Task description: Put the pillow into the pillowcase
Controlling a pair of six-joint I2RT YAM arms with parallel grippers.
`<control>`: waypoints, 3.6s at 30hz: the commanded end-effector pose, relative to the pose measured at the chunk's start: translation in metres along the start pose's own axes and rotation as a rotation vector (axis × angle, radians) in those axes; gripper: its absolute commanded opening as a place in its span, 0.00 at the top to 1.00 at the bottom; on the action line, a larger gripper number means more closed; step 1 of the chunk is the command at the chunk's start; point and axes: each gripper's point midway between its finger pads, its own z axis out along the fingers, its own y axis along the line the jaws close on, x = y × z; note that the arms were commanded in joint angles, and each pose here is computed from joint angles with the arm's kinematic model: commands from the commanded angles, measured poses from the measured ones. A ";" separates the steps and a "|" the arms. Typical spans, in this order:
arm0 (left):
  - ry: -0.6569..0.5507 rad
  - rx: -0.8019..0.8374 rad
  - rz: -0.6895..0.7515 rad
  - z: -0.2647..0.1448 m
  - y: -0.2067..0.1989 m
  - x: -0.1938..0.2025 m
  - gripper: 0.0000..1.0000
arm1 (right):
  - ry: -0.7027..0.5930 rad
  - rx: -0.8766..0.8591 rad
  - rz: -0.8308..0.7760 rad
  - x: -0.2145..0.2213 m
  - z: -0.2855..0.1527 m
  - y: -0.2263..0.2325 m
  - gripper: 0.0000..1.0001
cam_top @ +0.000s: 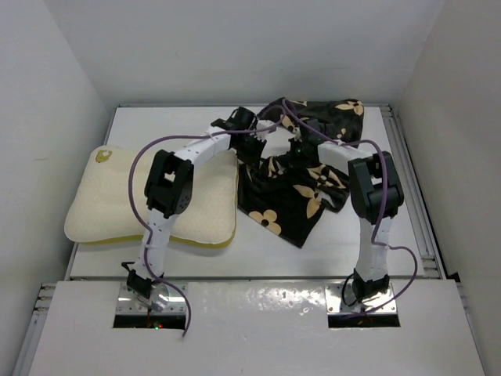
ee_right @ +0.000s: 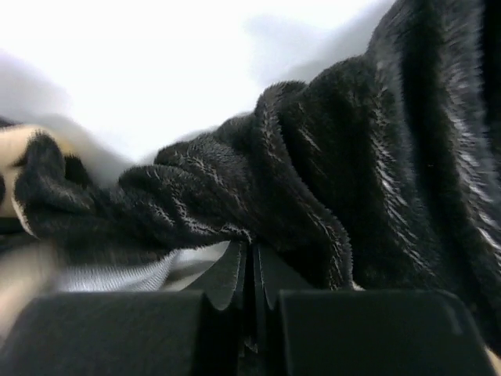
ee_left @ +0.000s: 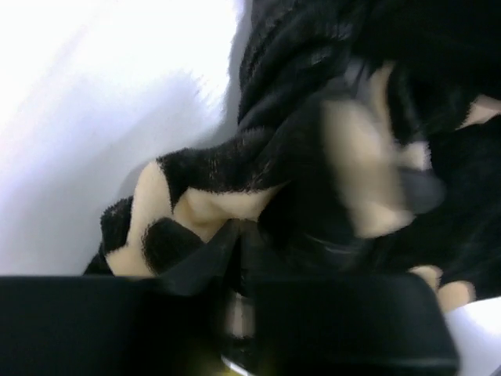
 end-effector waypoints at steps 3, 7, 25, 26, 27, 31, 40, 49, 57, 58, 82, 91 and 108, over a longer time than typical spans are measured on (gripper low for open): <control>0.017 0.050 0.050 0.006 -0.011 0.005 1.00 | -0.269 0.115 0.167 -0.081 -0.054 -0.026 1.00; 0.042 0.074 0.112 0.003 -0.017 0.011 1.00 | -0.500 0.149 0.327 -0.128 -0.110 -0.049 1.00; -0.128 -0.324 0.377 -0.120 0.029 -0.094 0.01 | -0.656 0.095 0.195 -0.150 -0.186 -0.022 1.00; -0.144 -0.354 0.388 -0.132 0.036 -0.099 0.00 | -0.644 0.091 0.195 -0.148 -0.182 -0.020 1.00; -0.148 -0.408 0.386 -0.149 0.054 -0.099 0.00 | -0.625 0.096 0.197 -0.146 -0.173 -0.022 1.00; 0.030 -0.389 0.571 -0.170 0.086 -0.047 0.00 | -0.561 0.104 0.219 -0.132 -0.156 -0.020 1.00; 0.355 -0.173 0.536 -0.065 0.093 0.068 0.00 | -0.529 0.115 0.217 -0.120 -0.144 -0.018 1.00; 0.370 -0.082 0.296 -0.012 0.095 0.134 1.00 | -0.486 0.124 0.211 -0.110 -0.133 -0.015 1.00; 0.053 -0.094 0.434 -0.102 0.046 0.026 1.00 | -0.511 0.093 0.240 -0.126 -0.132 -0.007 1.00; 0.024 -0.094 0.466 -0.114 0.039 0.014 1.00 | -0.513 0.088 0.244 -0.128 -0.131 -0.005 1.00; -0.346 -0.110 0.296 -0.057 -0.035 -0.125 1.00 | -0.530 0.002 0.216 -0.100 -0.160 0.038 1.00; -0.403 -0.153 0.195 -0.030 -0.018 -0.146 1.00 | -0.573 -0.020 0.212 -0.097 -0.183 0.045 1.00; -0.473 -0.352 -0.138 -0.027 0.049 -0.154 1.00 | -0.437 -0.097 0.166 -0.074 -0.159 0.083 1.00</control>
